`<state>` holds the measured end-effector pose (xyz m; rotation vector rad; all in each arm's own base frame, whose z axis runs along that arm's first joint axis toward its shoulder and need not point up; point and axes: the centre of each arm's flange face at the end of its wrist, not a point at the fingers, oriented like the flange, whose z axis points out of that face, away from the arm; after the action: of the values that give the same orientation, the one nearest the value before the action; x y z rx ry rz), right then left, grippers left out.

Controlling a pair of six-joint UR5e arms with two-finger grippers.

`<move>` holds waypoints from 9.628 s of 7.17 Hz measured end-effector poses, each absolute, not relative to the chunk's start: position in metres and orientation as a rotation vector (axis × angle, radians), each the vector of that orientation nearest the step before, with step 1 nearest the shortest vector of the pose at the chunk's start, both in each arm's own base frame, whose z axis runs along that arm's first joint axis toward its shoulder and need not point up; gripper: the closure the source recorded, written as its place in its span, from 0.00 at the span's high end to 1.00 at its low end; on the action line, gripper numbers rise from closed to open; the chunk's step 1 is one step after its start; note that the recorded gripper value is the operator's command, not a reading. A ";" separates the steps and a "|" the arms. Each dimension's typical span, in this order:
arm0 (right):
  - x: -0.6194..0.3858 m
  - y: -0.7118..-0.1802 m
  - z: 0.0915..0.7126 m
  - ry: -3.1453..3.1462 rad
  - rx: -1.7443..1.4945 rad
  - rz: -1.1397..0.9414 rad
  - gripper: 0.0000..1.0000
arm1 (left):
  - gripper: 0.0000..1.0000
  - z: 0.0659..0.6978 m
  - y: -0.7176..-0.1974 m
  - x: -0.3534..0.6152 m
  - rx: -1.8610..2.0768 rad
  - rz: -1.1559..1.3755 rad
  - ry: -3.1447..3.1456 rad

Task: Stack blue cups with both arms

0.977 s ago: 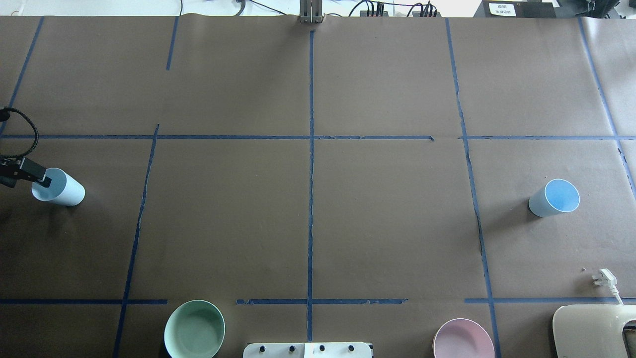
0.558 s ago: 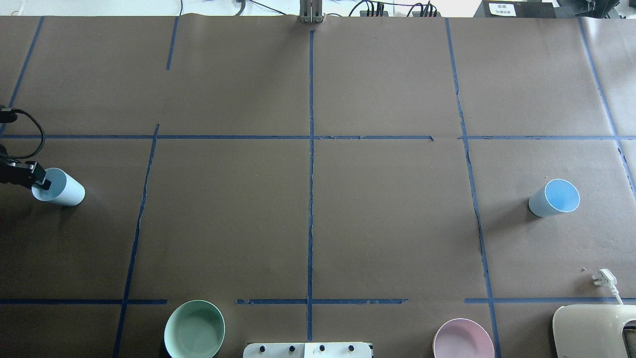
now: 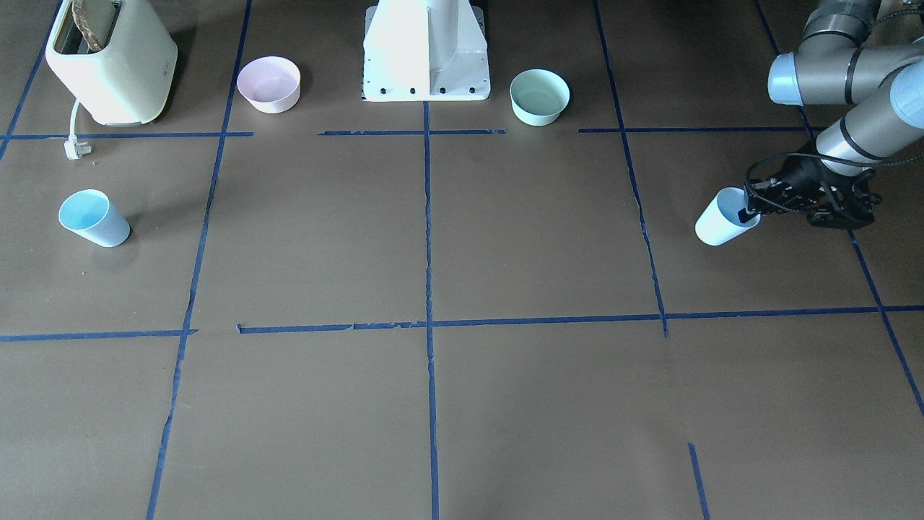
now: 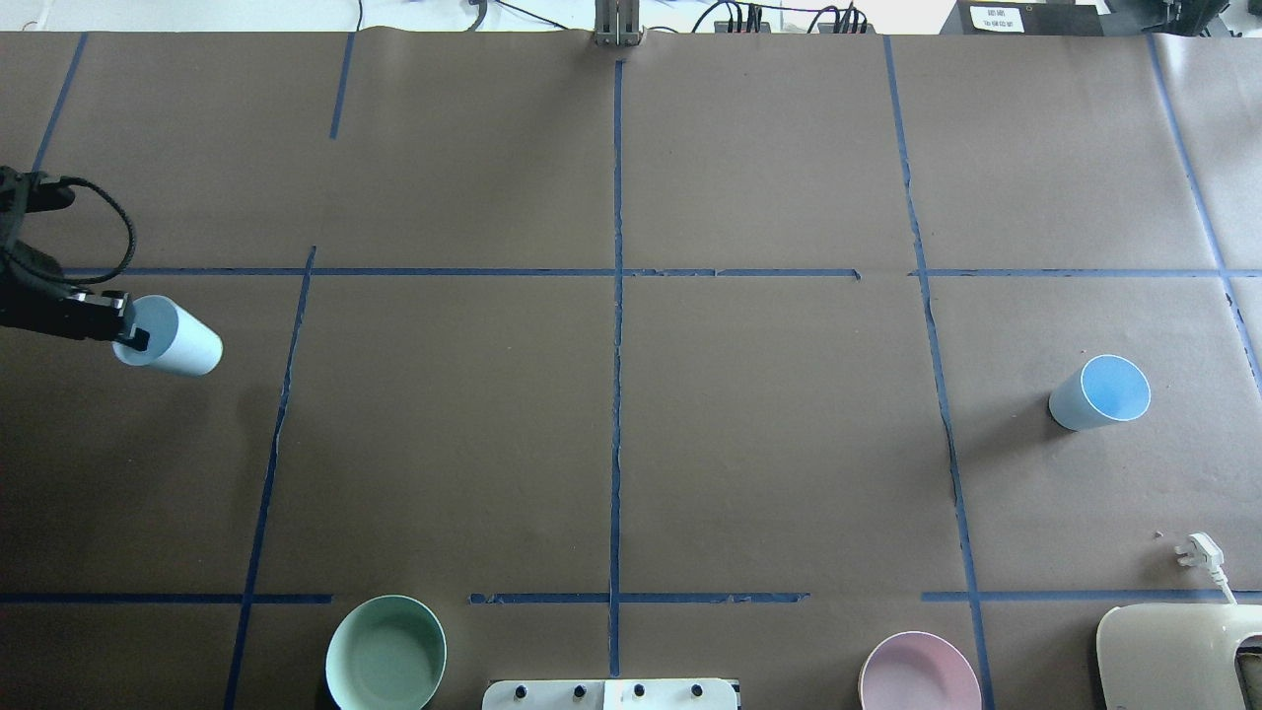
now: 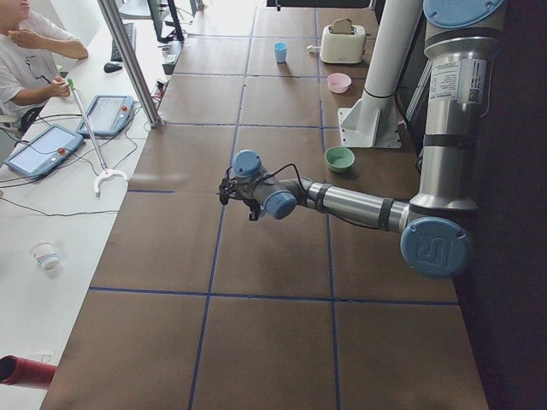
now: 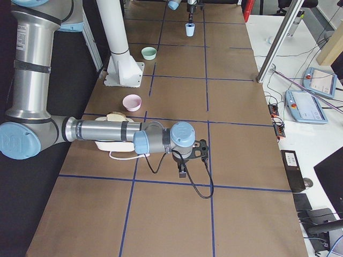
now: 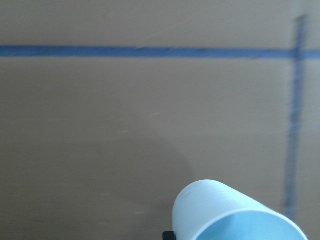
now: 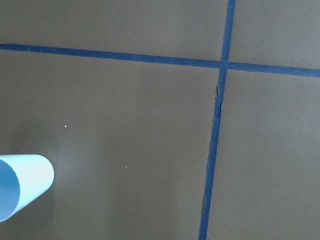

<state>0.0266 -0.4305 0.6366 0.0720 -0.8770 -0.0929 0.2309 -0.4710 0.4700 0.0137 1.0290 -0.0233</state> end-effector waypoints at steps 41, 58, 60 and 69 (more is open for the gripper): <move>-0.244 -0.447 0.442 -1.032 -0.008 -0.025 0.00 | 1.00 0.204 -0.408 0.465 0.095 -0.145 0.950; -0.508 -0.430 0.179 -1.025 -0.136 0.257 0.64 | 1.00 0.282 -0.400 0.416 0.166 0.037 0.849; -0.509 -0.431 0.177 -1.024 -0.131 0.260 1.00 | 1.00 0.282 -0.400 0.416 0.166 0.038 0.848; -0.274 -0.482 0.349 -0.910 -0.030 0.000 1.00 | 1.00 0.411 -0.485 0.184 0.218 0.310 0.783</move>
<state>-0.2741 -0.4819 0.3492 -0.0298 -0.9101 0.0003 0.1843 -0.4850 0.4113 0.2176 0.7827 0.3100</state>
